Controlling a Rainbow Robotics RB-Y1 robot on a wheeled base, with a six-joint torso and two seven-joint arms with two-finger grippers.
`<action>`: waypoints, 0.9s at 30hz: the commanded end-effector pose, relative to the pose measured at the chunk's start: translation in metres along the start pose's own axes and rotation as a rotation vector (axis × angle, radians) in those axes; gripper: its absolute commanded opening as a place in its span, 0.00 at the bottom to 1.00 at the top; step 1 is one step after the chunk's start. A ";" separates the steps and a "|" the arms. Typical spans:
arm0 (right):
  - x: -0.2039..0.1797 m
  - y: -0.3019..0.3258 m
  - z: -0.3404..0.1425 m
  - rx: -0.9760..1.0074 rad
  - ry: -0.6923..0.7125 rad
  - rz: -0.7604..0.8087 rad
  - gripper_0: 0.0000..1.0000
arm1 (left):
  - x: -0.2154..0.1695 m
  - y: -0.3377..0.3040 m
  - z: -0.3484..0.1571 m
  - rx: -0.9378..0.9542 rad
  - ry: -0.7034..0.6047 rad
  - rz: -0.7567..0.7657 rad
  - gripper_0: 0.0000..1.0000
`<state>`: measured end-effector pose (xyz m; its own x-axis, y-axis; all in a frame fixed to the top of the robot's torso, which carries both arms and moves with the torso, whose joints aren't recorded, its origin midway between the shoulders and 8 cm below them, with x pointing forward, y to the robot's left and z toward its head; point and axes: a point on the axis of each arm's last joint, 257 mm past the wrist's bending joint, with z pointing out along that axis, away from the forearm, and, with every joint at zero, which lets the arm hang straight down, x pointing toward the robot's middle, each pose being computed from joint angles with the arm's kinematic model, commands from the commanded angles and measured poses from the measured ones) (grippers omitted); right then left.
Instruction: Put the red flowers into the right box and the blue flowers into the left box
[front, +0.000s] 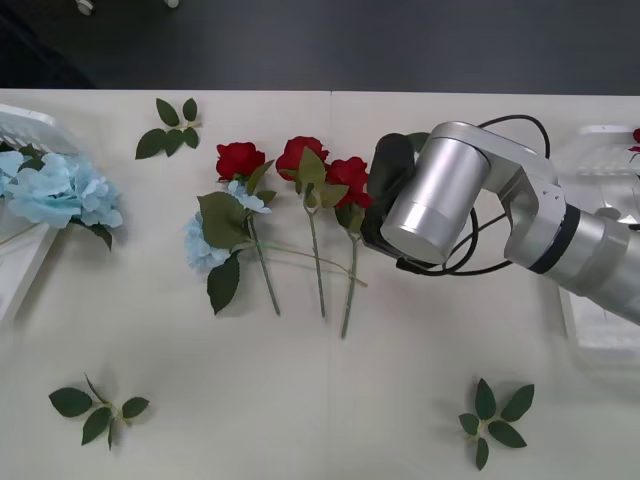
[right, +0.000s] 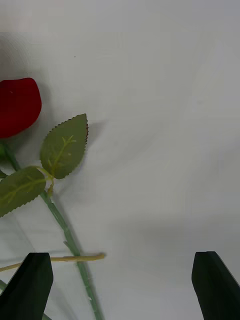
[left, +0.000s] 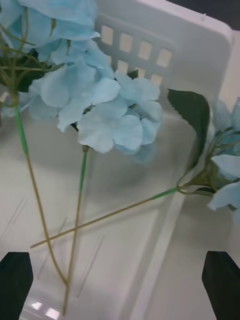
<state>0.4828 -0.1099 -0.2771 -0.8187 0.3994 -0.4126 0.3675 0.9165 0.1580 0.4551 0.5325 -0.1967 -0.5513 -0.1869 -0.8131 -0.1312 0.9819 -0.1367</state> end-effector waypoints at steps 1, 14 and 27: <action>-0.006 0.029 -0.012 -0.051 -0.002 -0.072 0.82 | -0.027 -0.028 -0.022 0.079 -0.012 -0.150 1.00; -0.005 0.030 -0.007 -0.083 0.034 -0.350 0.82 | -0.013 -0.154 -0.038 0.192 0.149 -0.387 1.00; 0.004 0.048 0.008 -0.093 0.043 -0.370 0.82 | 0.011 -0.266 -0.055 0.252 0.205 -0.664 1.00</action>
<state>0.4975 -0.0880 -0.2886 -0.9095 0.1260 -0.3961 0.0933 0.9905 0.1008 0.4425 0.2857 -0.1411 -0.5894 -0.6816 -0.4335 -0.2927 0.6804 -0.6719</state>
